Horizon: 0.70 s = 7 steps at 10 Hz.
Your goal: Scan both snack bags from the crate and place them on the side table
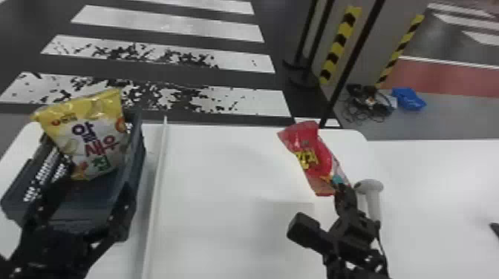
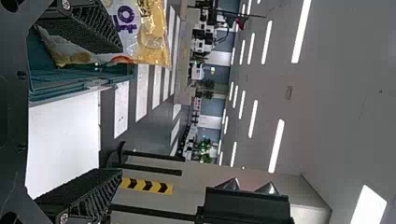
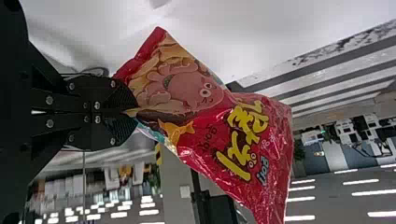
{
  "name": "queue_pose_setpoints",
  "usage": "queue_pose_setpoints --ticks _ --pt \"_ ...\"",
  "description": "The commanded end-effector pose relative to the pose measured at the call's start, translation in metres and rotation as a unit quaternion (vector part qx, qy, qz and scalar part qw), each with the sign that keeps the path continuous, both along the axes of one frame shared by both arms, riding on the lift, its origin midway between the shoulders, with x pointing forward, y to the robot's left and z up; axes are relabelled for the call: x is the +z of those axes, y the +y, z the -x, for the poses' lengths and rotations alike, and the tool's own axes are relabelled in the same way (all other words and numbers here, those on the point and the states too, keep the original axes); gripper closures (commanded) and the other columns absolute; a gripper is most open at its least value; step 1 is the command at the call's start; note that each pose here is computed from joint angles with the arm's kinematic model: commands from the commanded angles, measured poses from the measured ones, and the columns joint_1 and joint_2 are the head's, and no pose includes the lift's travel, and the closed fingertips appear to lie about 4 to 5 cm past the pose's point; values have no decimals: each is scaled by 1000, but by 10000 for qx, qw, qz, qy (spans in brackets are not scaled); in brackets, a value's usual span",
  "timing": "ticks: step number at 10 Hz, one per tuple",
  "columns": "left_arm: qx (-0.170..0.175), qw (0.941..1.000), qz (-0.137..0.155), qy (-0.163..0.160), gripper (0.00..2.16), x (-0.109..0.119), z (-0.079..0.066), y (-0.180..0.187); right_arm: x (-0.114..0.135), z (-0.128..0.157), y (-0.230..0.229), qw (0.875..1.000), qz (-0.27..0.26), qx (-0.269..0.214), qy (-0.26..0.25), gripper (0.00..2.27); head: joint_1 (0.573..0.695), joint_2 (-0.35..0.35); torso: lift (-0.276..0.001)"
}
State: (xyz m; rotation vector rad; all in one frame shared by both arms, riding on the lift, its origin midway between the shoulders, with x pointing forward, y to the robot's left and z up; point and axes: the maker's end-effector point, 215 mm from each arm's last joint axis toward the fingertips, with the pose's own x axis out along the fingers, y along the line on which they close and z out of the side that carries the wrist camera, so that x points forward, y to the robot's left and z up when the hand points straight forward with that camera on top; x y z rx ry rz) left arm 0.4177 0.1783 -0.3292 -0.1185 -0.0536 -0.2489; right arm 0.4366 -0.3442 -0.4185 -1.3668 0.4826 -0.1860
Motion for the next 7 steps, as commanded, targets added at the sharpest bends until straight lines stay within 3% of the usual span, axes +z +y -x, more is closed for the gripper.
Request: queue_pose_setpoints --ticks 1,2,4,5,6,7 --pt "2 10000 7 7 80 -1 0 1 1 22 -5 9934 1139 -91 107 2250 695 -213 -95" --pt "3 10000 14 15 80 -2 0 1 -4 31 3 9878 1552 -8 159 2250 695 -220 -95" --pt "-3 10000 29 22 80 -3 -1 1 -27 45 30 9860 1601 270 381 2206 695 -216 -95" --pt "4 10000 25 22 80 -3 -1 2 -37 51 48 9870 1467 468 469 1953 695 -199 -95" --pt "25 10000 28 29 80 -3 0 4 -48 56 66 9881 1239 700 580 1514 695 -188 -95" --pt "25 10000 28 37 80 -4 1 4 -52 60 79 9882 1152 809 612 731 695 -160 -95"
